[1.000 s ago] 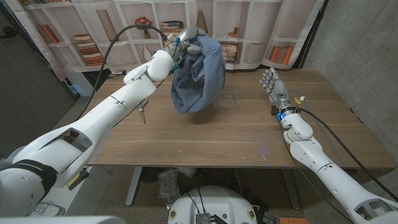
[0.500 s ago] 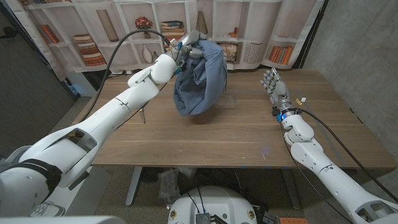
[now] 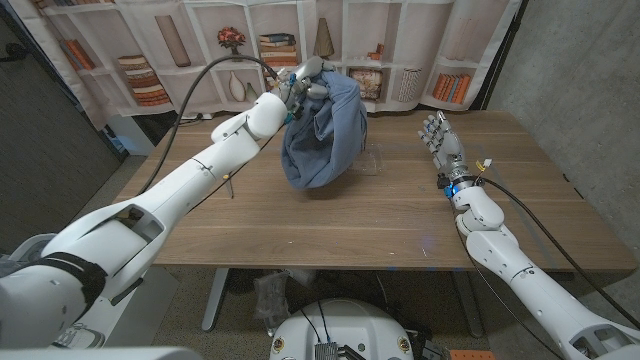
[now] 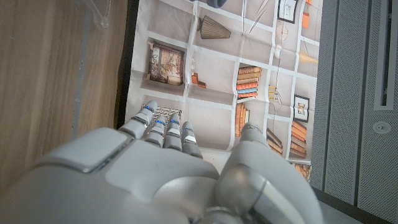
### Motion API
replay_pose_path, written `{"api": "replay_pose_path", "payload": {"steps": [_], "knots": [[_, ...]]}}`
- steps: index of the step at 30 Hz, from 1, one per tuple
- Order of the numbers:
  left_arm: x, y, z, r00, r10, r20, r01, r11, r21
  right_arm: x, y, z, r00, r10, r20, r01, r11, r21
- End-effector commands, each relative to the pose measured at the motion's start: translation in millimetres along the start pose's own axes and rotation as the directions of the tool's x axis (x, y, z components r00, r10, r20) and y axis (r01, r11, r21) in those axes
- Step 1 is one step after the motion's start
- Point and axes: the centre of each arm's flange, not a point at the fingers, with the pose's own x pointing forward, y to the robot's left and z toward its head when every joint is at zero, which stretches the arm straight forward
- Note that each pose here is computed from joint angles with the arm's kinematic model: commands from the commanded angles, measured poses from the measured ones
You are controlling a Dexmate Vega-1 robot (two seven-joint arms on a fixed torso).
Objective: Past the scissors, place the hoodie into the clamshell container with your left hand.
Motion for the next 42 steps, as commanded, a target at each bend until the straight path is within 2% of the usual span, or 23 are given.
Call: {"api": "replay_pose_path", "payload": {"steps": [1, 18, 32, 42], "knots": [[-3.4, -10.6, -13.7, 0.999, -0.030, -0.038, 0.030, 1.000, -0.006, -2.6, 1.8, -2.3, 1.000, -0.003, 0.002, 0.003, 1.000, 0.011], [-13.4, -24.5, -28.6, 0.994, -0.072, -0.078, 0.071, 0.997, -0.024, -7.0, 3.4, -8.4, 1.000, 0.003, -0.012, -0.003, 1.000, 0.019], [-11.4, -42.1, -37.4, 0.985, -0.122, -0.120, 0.119, 0.992, -0.032, -14.6, 0.1, -12.5, 1.000, -0.011, -0.021, 0.011, 0.999, 0.033], [-10.7, -49.6, -39.0, 0.981, -0.145, -0.130, 0.141, 0.989, -0.038, -18.4, -1.1, -14.8, 1.000, -0.010, -0.024, 0.011, 0.999, 0.032]]}}
